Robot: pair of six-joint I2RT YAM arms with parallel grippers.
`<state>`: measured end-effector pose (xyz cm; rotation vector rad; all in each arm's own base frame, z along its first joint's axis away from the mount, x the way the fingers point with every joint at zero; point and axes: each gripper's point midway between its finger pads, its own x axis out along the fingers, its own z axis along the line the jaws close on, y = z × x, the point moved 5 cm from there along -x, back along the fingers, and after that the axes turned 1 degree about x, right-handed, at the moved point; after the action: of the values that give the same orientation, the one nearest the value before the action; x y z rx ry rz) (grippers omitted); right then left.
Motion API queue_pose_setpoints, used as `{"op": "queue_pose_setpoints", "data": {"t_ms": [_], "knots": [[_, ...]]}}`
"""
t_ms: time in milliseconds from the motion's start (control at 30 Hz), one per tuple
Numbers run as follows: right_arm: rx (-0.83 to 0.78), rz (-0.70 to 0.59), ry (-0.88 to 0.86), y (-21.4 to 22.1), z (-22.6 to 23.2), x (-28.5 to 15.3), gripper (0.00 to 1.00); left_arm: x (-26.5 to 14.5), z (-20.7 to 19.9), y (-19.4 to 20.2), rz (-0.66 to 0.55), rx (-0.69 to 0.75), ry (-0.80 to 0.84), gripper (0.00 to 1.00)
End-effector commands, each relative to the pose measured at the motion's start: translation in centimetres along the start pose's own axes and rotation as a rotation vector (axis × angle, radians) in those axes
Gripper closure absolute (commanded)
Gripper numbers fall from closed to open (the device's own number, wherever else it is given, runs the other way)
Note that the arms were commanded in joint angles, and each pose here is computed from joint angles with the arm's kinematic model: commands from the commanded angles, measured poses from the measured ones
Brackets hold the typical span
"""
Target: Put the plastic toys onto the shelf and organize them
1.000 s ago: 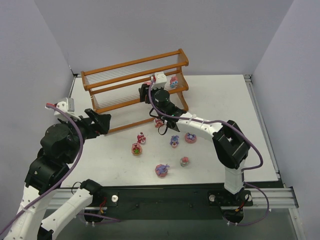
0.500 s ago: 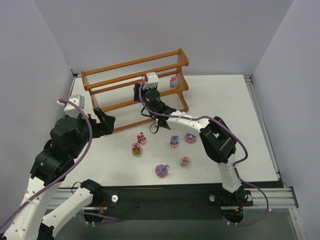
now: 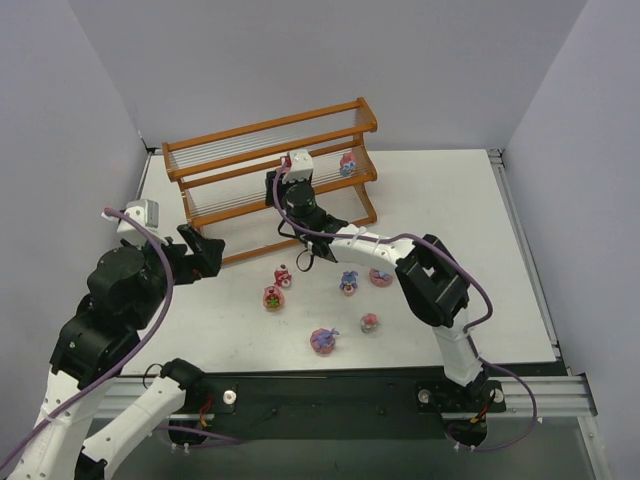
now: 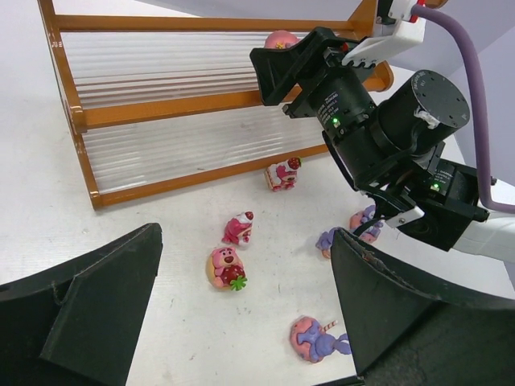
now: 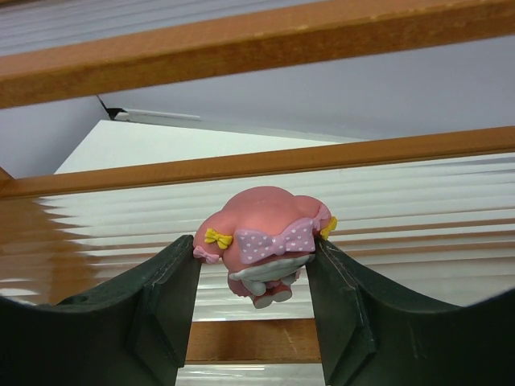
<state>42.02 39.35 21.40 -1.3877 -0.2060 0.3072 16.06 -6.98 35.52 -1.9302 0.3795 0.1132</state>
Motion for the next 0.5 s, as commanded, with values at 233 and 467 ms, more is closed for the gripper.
{"op": "queue_pose_setpoints", "data": {"t_ms": [233,467], "knots": [[0.075,-0.097,0.071,-1.57,0.28,0.87,0.64,-0.66,0.43,0.91,0.017,-0.034,0.0,0.04],[0.087,-0.078,0.115,-1.2,-0.06,1.22,0.58,-0.64,0.55,1.1,0.021,-0.037,-0.006,0.04]]}}
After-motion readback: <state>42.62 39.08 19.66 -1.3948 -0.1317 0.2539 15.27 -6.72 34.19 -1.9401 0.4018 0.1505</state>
